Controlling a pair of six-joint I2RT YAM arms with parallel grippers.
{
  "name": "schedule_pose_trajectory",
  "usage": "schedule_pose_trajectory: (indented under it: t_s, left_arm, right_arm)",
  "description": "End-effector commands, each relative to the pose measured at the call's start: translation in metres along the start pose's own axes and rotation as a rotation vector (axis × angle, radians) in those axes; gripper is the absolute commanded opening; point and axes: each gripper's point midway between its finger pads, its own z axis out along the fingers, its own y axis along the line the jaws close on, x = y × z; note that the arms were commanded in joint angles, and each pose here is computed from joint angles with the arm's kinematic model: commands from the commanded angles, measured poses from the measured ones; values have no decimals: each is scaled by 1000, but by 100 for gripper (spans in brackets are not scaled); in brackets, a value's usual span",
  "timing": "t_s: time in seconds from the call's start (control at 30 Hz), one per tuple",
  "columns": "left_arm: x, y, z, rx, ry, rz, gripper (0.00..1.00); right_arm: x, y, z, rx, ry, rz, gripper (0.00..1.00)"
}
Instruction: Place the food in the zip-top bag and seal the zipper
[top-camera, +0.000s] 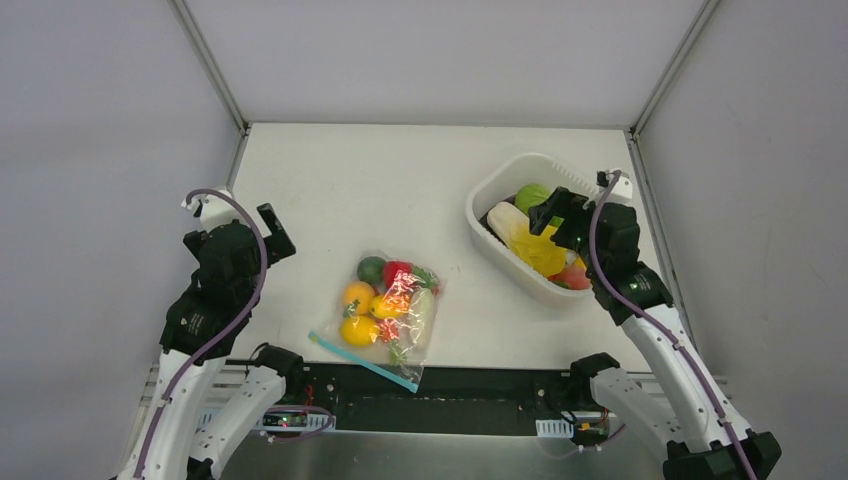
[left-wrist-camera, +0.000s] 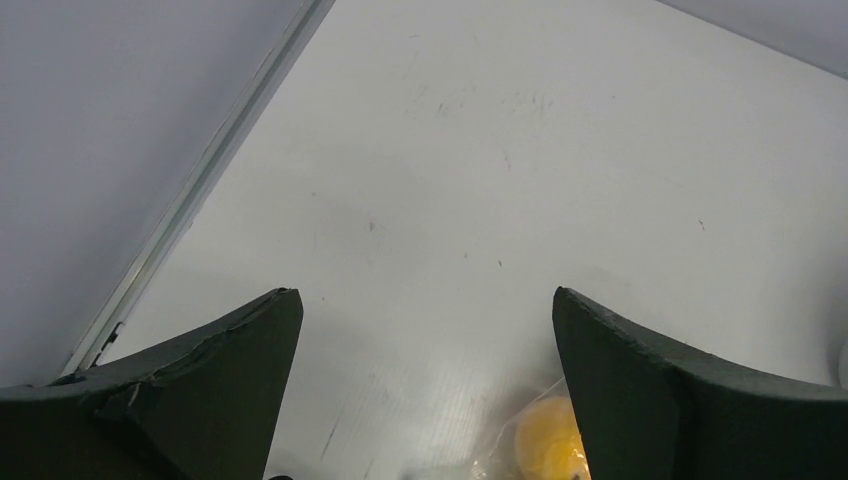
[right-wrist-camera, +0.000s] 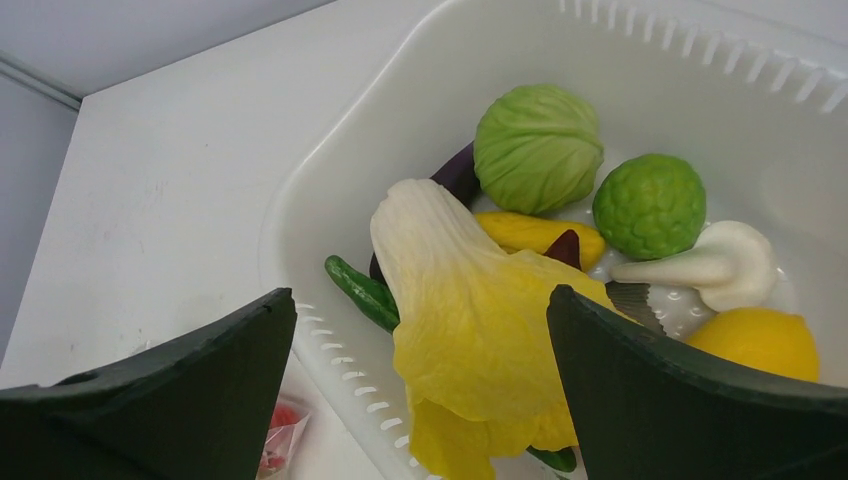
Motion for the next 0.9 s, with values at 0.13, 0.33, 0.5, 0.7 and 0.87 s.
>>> schedule_pose_trajectory:
  t_s: [0.13, 0.33, 0.5, 0.7, 0.87]
  left_arm:
    - [21, 6, 10, -66, 51, -18, 100]
    - [29, 1, 11, -31, 58, -41, 100]
    - [32, -3, 10, -5, 64, -47, 100]
    - [36, -2, 11, -9, 65, -52, 100]
    - [37, -2, 12, -6, 63, -43, 100]
  right_arm:
    - [6, 6, -7, -48, -5, 80, 100]
    - [9, 7, -26, -94, -41, 112, 100]
    - [10, 15, -30, -138, -32, 137, 100]
    - [18, 16, -28, -140, 5, 152, 100]
    - [20, 17, -26, -143, 17, 164, 100]
